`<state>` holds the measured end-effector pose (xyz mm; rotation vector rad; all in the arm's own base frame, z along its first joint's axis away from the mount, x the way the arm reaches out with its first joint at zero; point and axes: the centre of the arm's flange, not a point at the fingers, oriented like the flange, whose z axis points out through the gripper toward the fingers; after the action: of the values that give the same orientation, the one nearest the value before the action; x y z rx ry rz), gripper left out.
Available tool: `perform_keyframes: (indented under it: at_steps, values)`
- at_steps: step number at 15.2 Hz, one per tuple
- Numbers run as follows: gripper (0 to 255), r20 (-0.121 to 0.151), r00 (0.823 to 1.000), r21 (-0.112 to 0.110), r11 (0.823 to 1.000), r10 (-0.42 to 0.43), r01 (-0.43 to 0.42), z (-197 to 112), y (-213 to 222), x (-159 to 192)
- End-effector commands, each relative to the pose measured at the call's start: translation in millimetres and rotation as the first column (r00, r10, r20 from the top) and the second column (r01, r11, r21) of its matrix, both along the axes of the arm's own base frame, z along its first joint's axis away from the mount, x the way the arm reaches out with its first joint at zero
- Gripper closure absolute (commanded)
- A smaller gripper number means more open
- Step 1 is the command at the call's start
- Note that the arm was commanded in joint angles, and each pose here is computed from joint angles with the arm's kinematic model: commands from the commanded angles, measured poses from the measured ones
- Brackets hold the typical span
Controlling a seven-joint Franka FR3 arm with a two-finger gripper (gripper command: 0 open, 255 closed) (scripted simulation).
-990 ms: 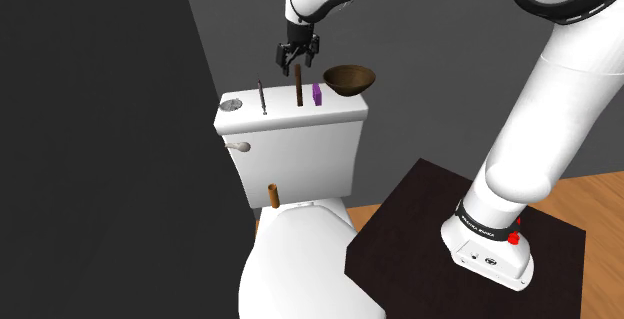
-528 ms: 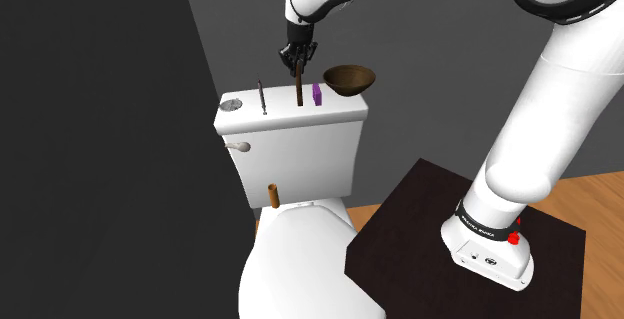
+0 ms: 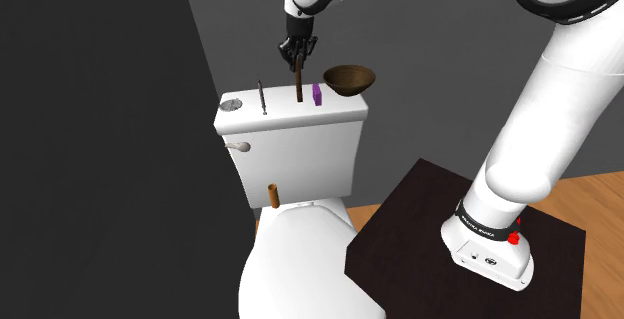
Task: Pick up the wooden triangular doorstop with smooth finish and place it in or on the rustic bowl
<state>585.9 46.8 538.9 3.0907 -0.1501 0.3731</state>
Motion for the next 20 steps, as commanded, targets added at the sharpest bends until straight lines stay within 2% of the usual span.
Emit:
perform_keyframes:
  at_steps: [1,20]
  values:
    - [255,0.0,1.0,0.0,1.0,0.0,0.0,10,-1,1]
    - [255,0.0,1.0,0.0,1.0,0.0,0.0,110,-1,1]
